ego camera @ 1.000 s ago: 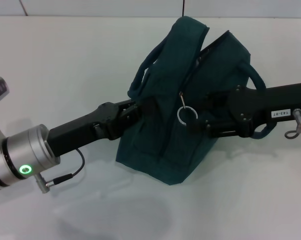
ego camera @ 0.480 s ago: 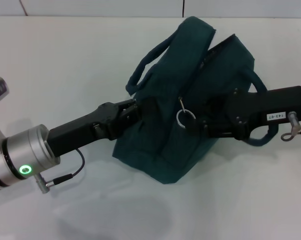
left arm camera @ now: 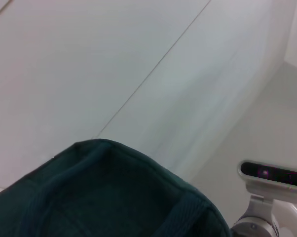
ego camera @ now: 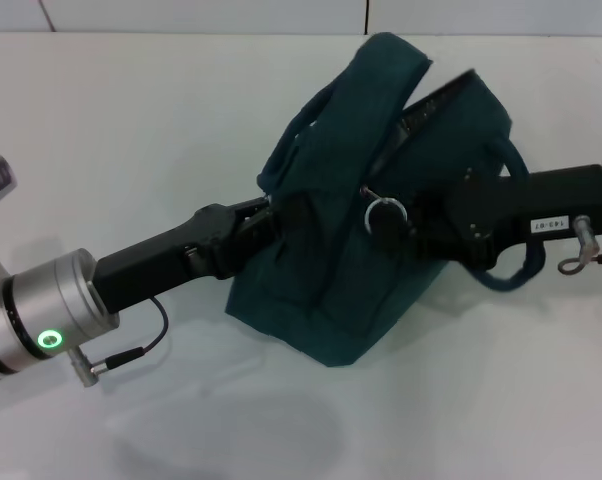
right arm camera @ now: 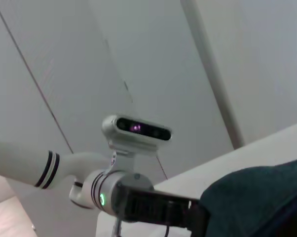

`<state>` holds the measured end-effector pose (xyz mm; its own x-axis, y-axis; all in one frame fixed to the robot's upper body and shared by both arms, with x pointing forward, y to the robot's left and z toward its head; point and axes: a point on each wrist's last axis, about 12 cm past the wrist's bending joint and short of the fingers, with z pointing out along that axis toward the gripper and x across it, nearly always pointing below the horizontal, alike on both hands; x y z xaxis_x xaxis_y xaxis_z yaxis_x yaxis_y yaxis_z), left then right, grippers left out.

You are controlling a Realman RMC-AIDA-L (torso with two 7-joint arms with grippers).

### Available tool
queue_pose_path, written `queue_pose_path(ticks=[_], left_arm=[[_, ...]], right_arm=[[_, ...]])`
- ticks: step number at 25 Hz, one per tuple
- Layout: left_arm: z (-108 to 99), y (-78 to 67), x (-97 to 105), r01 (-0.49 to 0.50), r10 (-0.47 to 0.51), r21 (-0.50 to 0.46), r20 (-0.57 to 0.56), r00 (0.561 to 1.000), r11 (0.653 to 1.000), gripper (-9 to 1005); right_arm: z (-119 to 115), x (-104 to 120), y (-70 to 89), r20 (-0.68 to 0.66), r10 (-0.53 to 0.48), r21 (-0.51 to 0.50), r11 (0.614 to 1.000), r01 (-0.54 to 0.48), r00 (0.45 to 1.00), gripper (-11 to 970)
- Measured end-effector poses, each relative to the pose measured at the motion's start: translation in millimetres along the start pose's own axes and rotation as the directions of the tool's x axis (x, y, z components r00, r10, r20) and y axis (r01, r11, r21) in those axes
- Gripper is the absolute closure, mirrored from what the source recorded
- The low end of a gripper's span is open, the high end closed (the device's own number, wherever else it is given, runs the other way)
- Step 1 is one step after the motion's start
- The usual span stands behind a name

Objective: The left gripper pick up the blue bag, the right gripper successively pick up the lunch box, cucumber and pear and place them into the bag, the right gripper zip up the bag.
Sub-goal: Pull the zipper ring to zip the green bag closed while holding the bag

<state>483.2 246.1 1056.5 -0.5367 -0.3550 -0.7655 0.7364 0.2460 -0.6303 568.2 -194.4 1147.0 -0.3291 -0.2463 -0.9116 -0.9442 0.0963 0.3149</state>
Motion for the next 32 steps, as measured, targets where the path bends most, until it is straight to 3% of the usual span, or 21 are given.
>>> queue_pose_path(ticks=[8, 19, 32], left_arm=[[-2, -0.2, 1, 0.003, -0.003, -0.005, 0.001, 1.000, 1.000, 948], [-5, -1.2, 4, 0.010, -0.010, -0.010, 0.001, 1.000, 1.000, 948], [-6, -1.5, 6, 0.010, -0.010, -0.011, -0.008, 1.000, 1.000, 949]], right_arm=[[-7, 1, -1.3, 0.037, 0.012, 0.026, 1.000, -0.013, 0.999, 936], [-22, -3, 0.2, 0.116, 0.003, 0.053, 0.999, -0.009, 0.993, 945], [-22, -16, 3.0, 0.223, -0.057, 0.037, 0.998, 0.050, 0.973, 939]])
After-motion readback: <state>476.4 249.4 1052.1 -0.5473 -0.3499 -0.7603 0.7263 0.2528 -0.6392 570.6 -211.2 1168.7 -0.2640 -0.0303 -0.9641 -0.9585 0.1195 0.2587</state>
